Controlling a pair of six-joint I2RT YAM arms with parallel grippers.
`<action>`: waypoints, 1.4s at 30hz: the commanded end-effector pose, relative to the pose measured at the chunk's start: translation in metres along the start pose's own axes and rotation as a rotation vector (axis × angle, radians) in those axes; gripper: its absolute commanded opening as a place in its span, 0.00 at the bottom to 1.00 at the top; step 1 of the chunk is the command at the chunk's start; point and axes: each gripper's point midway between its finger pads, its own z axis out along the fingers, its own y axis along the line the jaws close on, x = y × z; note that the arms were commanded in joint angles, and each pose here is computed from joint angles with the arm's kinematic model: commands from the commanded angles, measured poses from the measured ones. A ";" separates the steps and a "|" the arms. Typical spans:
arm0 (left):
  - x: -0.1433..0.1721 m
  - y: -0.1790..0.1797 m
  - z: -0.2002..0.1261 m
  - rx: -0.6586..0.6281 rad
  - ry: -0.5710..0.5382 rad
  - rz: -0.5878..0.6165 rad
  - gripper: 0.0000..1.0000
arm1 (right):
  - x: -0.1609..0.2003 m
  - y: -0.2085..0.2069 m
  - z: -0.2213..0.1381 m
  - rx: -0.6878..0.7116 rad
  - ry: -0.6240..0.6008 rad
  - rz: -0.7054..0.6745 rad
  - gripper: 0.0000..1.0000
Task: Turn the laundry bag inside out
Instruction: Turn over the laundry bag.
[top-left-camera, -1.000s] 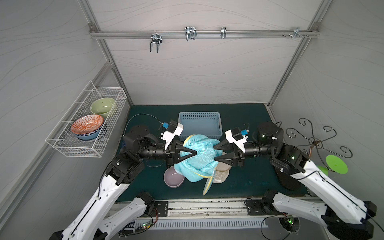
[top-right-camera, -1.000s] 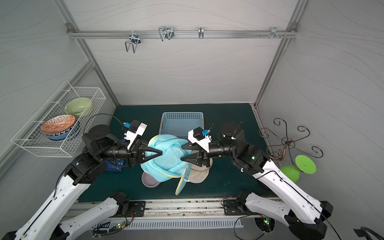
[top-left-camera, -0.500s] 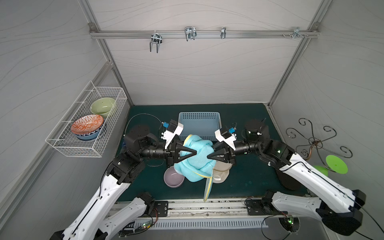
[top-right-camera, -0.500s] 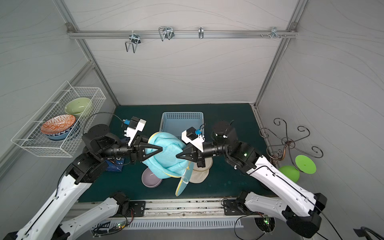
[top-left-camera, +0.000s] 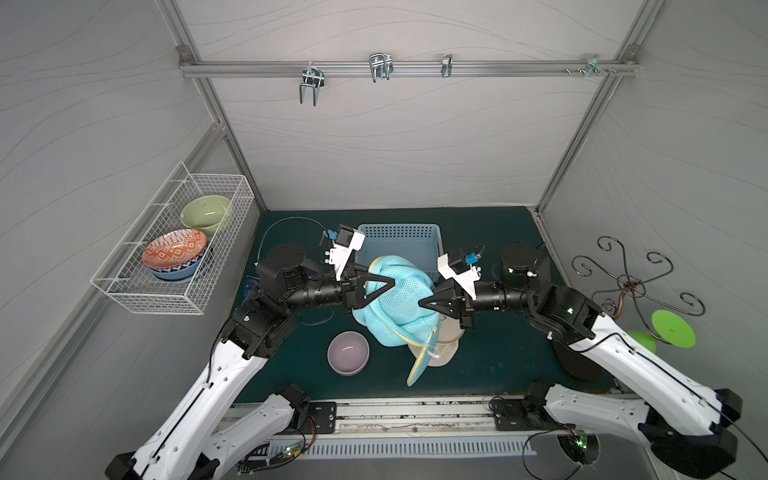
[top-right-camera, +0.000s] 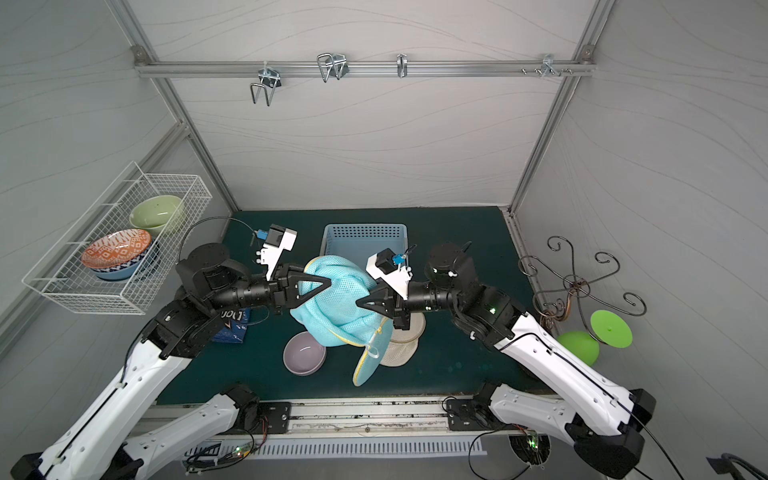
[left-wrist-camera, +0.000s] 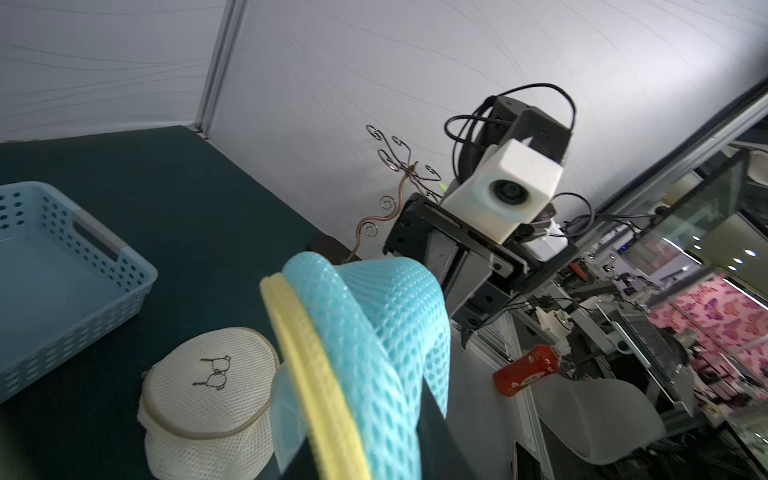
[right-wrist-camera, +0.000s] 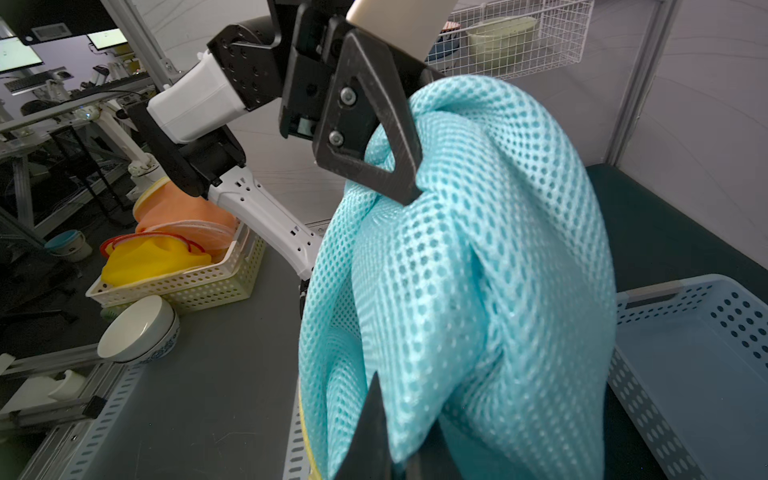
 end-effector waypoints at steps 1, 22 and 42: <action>-0.016 -0.018 -0.003 0.071 -0.044 0.080 0.00 | 0.004 -0.005 0.014 -0.047 0.016 0.040 0.51; -0.024 0.101 -0.017 -0.461 -0.169 -0.230 0.22 | -0.009 -0.009 0.004 0.078 -0.036 0.033 0.00; 0.019 0.171 -0.063 -1.025 -0.034 -0.187 0.39 | 0.001 -0.064 0.033 0.556 0.201 -0.121 0.00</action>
